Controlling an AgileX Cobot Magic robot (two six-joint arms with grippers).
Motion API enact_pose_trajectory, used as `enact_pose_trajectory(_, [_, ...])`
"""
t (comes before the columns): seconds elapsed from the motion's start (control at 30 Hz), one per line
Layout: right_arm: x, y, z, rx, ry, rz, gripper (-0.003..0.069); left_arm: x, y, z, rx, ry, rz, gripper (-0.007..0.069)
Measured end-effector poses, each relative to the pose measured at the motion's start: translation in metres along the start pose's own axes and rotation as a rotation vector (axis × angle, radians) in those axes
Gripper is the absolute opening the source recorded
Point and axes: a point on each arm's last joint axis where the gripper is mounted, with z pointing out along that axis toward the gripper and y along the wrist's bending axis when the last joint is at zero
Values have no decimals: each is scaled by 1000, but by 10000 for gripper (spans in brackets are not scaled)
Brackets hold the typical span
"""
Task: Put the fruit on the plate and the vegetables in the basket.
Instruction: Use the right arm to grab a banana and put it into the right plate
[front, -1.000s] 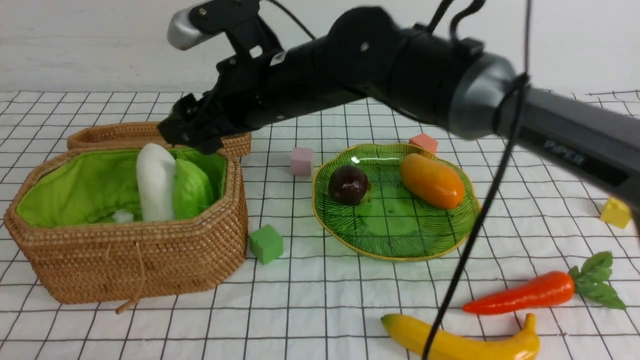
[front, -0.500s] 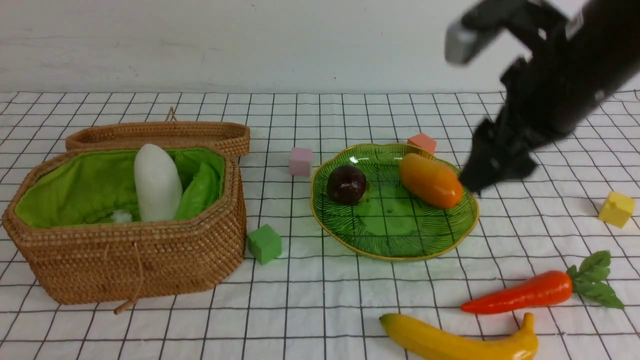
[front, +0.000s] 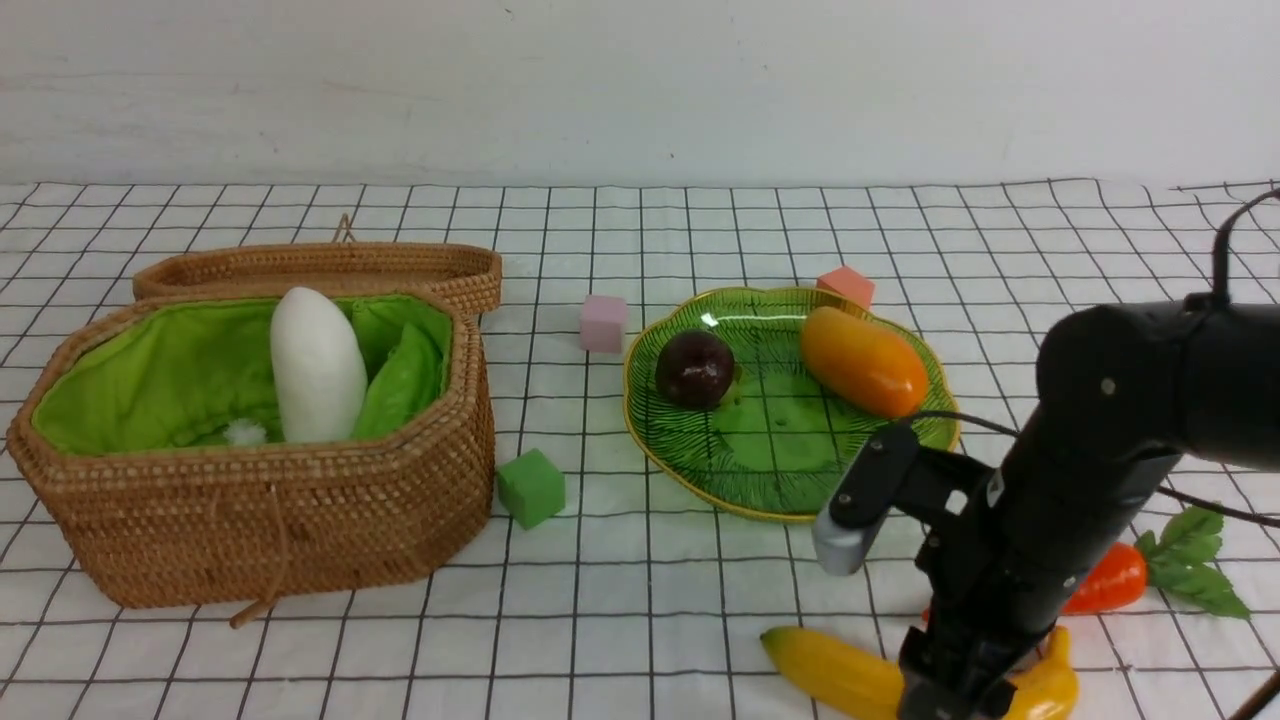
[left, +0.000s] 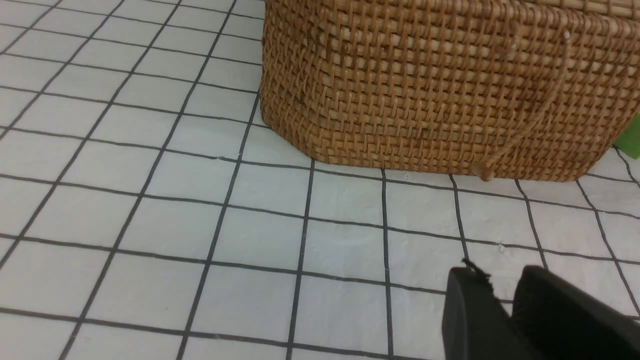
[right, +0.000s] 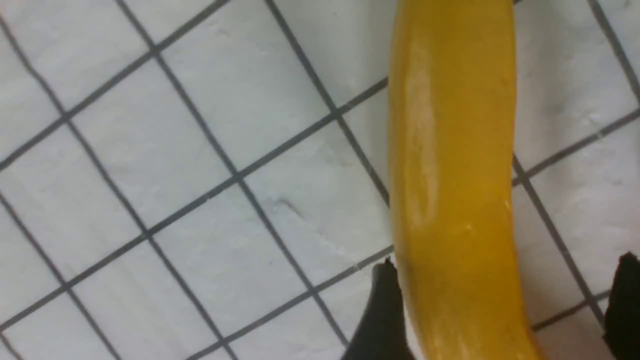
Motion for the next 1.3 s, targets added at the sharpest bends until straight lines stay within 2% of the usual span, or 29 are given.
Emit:
enact_pose_trajectory(0.07, [1,-2,14,-23,34,8,507,0,0,0,0,0,0,133])
enact_pose_trajectory(0.17, [2,-2,20,-74,86,-5,329,0,0,0,0,0,0,133])
enact_pose_trajectory(0.2, [0,-1,17,-91,90,-13,301,0,0,0,0,0,0,133])
enact_pose_trajectory(0.37, [-24,-2,-8,-143,14,-5,322,0,0,0,0,0,0,138])
enact_pose_trajectory(0.47, [-51,-10,-35,-141,-127,130,322,0,0,0,0,0,0,144])
enact_pose_trajectory(0.53, [-72,-26,-59,-112,-300,355,322,0,0,0,0,0,0,147])
enact_pose_trajectory(0.57, [-73,-28,-61,-107,-314,359,322,0,0,0,0,0,0,147])
enact_pose_trajectory(0.6, [-83,-43,-70,-82,-420,503,322,0,0,0,0,0,0,148])
enact_pose_trajectory(0.67, [-91,-64,-74,-72,-543,697,322,0,0,0,0,0,0,150])
enact_pose_trajectory(0.73, [-96,-80,-71,-64,-628,817,322,0,0,0,0,0,0,152])
enact_pose_trajectory(0.77, [-96,-81,-70,-61,-634,826,322,0,0,0,0,0,0,152])
enact_pose_trajectory(0.8, [-99,-94,-61,-58,-681,909,322,0,0,0,0,0,0,153])
enact_pose_trajectory(0.93, [-101,-113,-29,-47,-705,1016,322,0,0,0,0,0,0,156])
enact_pose_trajectory(1.07, [-98,-121,-13,-59,-685,1061,322,0,0,0,0,0,0,160])
enact_pose_trajectory(1.13, [-96,-123,-10,-64,-675,1071,338,0,0,0,0,0,0,162])
enact_pose_trajectory(1.2, [-95,-125,-12,-68,-671,1073,398,0,0,0,0,0,0,162])
enact_pose_trajectory(1.3, [-92,-128,-26,-86,-674,1066,559,0,0,0,0,0,0,162])
